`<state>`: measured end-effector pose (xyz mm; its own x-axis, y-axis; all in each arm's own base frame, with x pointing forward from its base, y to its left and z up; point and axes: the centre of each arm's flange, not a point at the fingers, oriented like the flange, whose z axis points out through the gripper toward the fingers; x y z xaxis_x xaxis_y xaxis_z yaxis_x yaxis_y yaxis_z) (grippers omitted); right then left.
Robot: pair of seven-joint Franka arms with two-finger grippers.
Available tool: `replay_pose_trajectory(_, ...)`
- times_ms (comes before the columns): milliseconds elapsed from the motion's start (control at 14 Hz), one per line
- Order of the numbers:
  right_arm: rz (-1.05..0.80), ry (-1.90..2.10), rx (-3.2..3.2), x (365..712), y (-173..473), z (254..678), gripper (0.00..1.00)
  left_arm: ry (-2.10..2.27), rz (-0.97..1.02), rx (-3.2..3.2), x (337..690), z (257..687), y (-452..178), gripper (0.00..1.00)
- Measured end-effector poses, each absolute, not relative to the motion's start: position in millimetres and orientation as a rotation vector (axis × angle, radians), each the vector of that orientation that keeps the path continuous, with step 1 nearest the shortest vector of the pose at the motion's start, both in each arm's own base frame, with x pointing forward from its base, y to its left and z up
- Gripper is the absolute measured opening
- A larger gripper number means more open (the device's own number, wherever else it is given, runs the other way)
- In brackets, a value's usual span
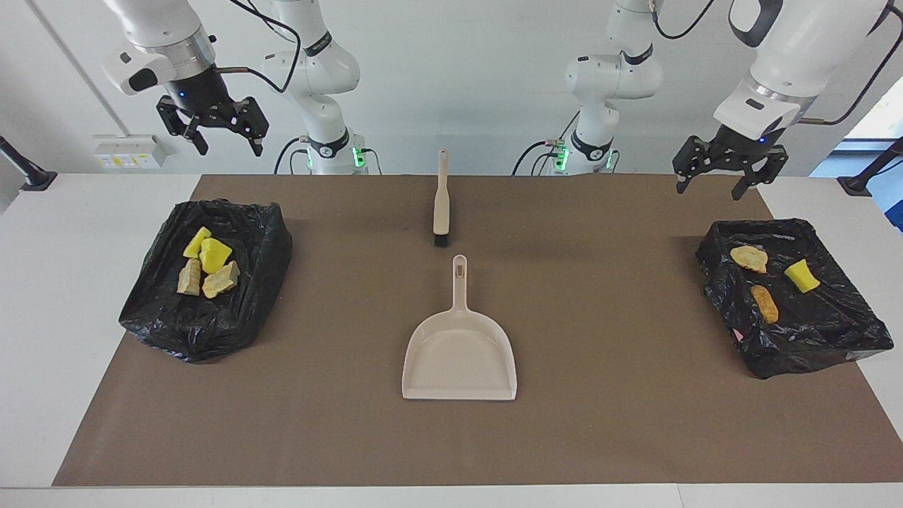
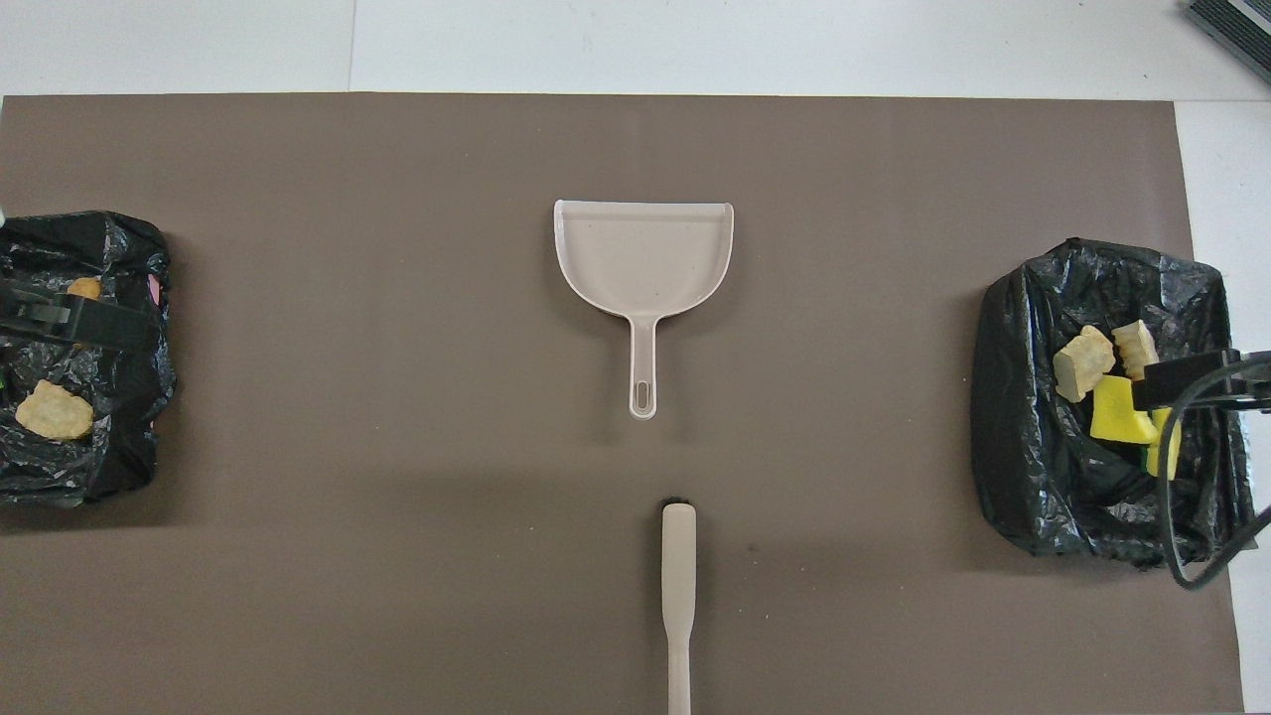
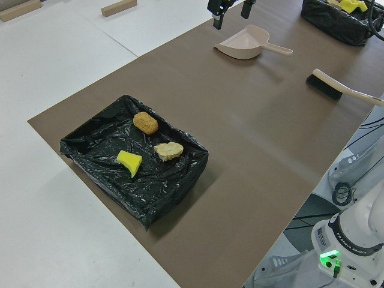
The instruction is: Sweep and dump trash in bin
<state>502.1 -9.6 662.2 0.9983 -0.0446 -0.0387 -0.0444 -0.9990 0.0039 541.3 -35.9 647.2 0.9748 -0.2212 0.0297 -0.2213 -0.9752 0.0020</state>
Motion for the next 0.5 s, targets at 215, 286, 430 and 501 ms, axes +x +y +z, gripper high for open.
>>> replay_pose_trajectory(215, -0.061, -0.070, 3.137, 502.1, -9.6, 662.2, 1.00, -0.341, 0.011, 3.117, 538.7, 653.9, -31.0, 1.00)
replay_pose_trajectory(286, -0.061, -0.070, 3.137, 502.1, -9.6, 662.2, 1.00, -0.334, 0.011, 3.118, 539.6, 654.8, -28.9, 1.00)
replay_pose_trajectory(430, -0.061, -0.070, 3.137, 502.1, -9.6, 662.3, 1.00, -0.324, 0.012, 3.119, 541.0, 655.0, -25.2, 1.00)
replay_pose_trajectory(501, -0.061, -0.070, 3.137, 502.1, -9.6, 662.3, 1.00, -0.322, 0.013, 3.120, 541.3, 655.2, -24.7, 1.00)
